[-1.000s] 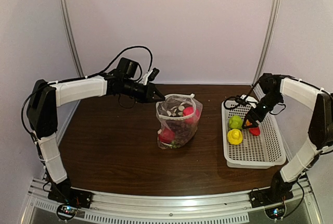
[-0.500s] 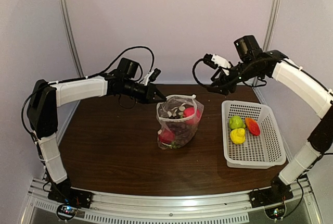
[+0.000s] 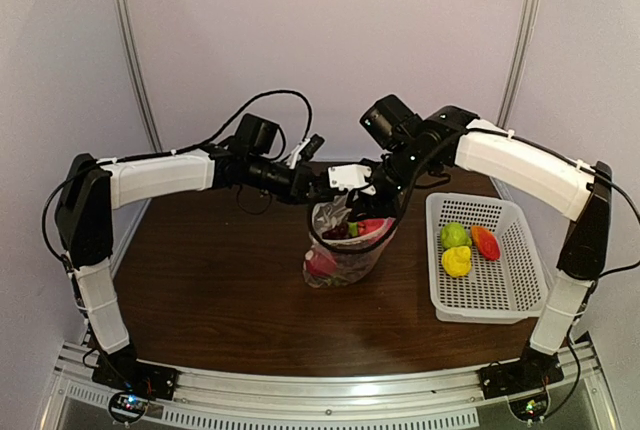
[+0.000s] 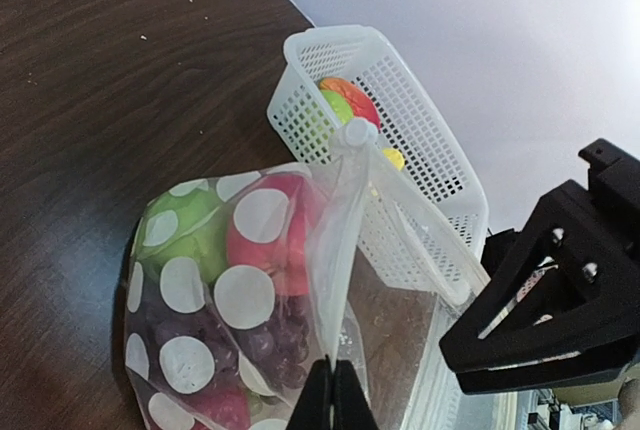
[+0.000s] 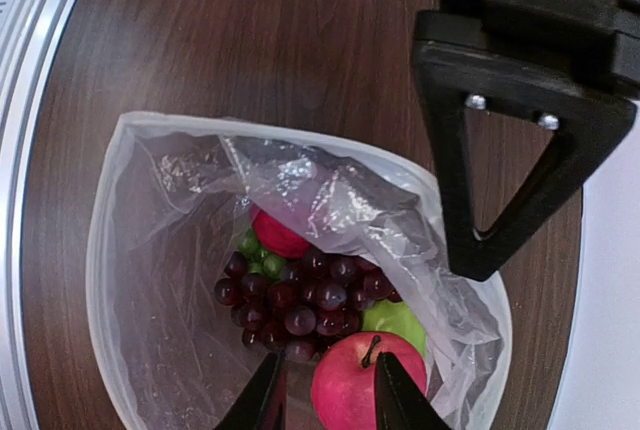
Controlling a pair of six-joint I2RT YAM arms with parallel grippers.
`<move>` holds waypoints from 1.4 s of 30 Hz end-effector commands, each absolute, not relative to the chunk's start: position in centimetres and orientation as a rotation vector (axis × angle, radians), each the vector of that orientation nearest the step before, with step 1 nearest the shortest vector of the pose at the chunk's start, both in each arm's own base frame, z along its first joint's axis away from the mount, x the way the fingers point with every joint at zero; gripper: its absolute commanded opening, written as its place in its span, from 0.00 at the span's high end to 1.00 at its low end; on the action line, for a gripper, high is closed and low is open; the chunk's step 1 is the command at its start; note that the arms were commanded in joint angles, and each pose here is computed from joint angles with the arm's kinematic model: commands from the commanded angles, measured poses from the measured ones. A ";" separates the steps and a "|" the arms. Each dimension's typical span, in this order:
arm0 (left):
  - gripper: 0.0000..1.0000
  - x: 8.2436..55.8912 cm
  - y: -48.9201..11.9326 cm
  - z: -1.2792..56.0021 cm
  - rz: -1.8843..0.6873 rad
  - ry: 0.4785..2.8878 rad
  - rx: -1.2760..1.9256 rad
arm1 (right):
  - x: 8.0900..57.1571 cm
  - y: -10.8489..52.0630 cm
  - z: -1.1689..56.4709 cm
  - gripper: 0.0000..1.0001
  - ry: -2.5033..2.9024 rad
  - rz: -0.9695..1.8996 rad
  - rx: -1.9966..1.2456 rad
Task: Open the zip-top bag and remove the fake food
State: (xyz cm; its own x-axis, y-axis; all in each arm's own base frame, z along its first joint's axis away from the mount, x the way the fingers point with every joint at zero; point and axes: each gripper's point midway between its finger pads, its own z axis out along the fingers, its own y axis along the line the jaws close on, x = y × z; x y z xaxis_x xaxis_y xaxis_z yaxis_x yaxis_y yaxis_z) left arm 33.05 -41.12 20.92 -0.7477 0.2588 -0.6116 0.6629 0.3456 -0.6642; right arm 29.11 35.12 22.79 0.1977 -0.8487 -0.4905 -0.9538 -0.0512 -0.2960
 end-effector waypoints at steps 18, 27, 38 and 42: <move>1.00 34.8 -40.9 18.0 -1.278 2.301 0.719 | 31.5 35.6 13.1 0.60 1.784 0.065 -1.989; 1.00 35.8 -40.0 17.3 -1.246 2.329 0.671 | 33.4 36.9 10.6 0.58 1.793 0.055 -1.884; 1.00 36.4 -39.6 17.5 -1.234 2.331 0.654 | 33.5 36.2 9.9 0.92 1.834 0.033 -1.878; 1.00 36.5 -39.5 17.7 -1.230 2.329 0.650 | 32.9 36.1 12.5 1.00 1.815 0.064 -1.856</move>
